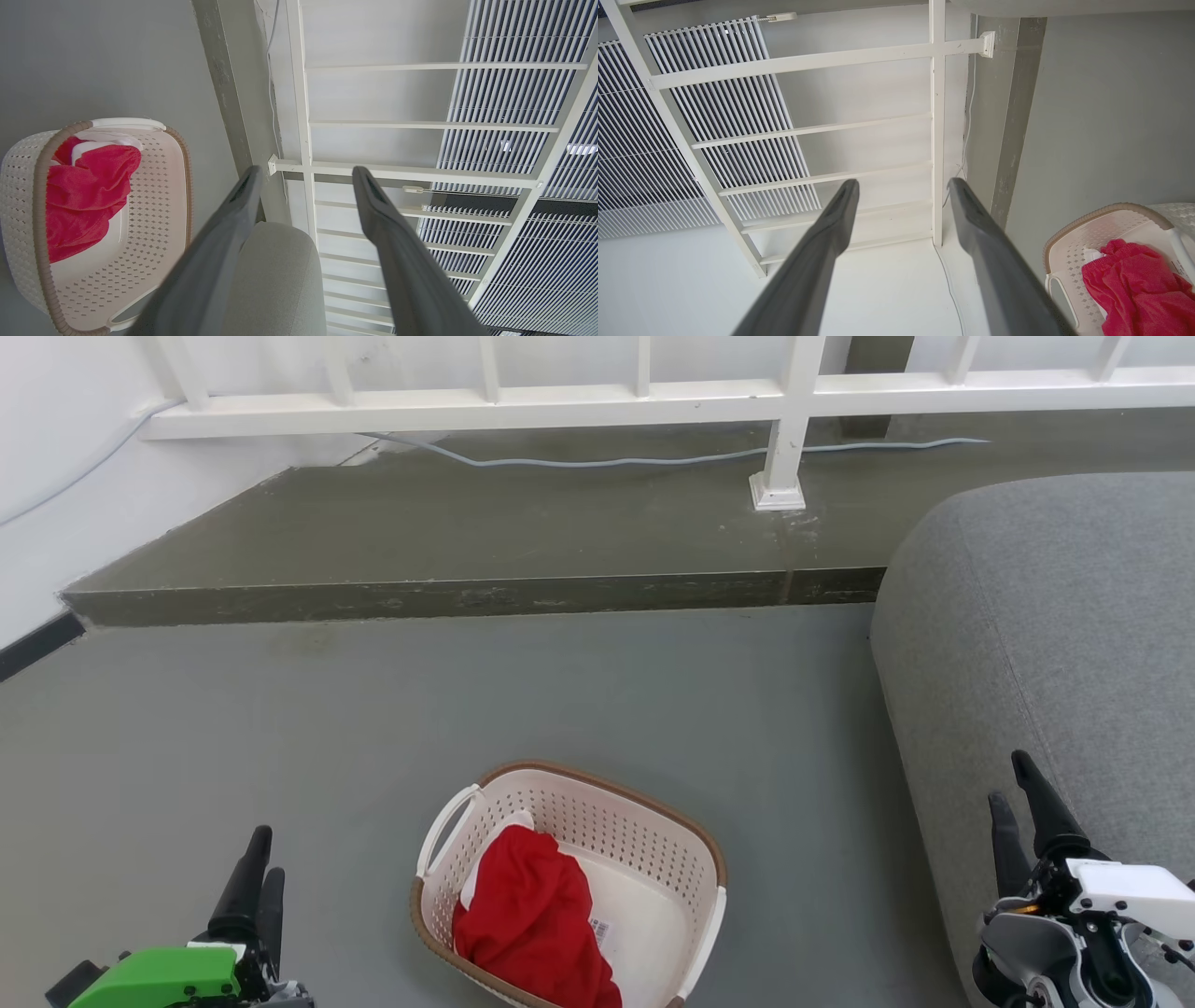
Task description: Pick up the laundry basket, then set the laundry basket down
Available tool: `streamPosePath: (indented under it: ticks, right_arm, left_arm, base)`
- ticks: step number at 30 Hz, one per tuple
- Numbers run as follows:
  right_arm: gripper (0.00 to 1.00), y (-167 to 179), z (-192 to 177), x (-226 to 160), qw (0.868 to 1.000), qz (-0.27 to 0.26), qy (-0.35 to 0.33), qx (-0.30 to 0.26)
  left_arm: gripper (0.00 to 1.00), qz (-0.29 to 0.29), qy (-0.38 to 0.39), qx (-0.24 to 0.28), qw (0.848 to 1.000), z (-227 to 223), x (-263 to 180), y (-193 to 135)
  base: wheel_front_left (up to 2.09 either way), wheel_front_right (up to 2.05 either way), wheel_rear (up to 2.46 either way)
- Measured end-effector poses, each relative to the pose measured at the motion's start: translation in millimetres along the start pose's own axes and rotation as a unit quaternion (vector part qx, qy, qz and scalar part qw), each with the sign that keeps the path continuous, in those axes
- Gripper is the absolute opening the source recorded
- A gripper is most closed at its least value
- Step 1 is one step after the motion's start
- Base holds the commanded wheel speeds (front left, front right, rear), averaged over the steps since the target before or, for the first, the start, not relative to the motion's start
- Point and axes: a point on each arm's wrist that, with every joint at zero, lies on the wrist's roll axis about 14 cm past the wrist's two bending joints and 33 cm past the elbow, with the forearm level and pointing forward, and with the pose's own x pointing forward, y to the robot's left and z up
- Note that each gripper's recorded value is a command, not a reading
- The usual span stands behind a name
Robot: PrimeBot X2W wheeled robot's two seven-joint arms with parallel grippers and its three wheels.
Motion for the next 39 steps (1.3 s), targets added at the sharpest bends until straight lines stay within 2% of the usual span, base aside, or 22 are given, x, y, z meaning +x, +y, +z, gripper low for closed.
streamPosePath:
  ticks: [4, 12, 22, 31, 39]
  right_arm:
    - [1.0, 0.1, -1.0, 0.2, 1.0, 0.0, 0.0, -0.007]
    - [1.0, 2.7, -6.5, 0.9, 0.999, 0.003, 0.004, -0.044]
    - [1.0, 13.8, -7.2, 2.3, 0.991, 0.013, -0.001, -0.136]
    - [1.0, 22.5, -21.5, 2.6, 0.974, 0.026, 0.011, -0.225]
    - [1.0, 22.0, -33.0, 0.2, 0.954, 0.028, 0.02, -0.298]
  left_arm:
    - [1.0, -0.002, -0.002, 0.003, 1.0, -0.4, 0.1, -1.0]
    - [1.0, -0.009, -0.001, 0.039, 0.999, -3.7, 0.7, -6.3]
    - [1.0, -0.028, -0.011, 0.111, 0.993, -2.2, 1.9, -22.1]
    - [1.0, -0.047, -0.016, 0.202, 0.978, -6.2, 1.6, -36.3]
    - [1.0, -0.059, -0.009, 0.298, 0.953, -15.3, -0.1, -43.6]
  base:
    - [0.0, 0.0, 0.0]
    - [0.0, 0.0, 0.0]
    - [0.0, 0.0, 0.0]
    - [0.0, 0.0, 0.0]
    - [0.0, 0.0, 0.0]
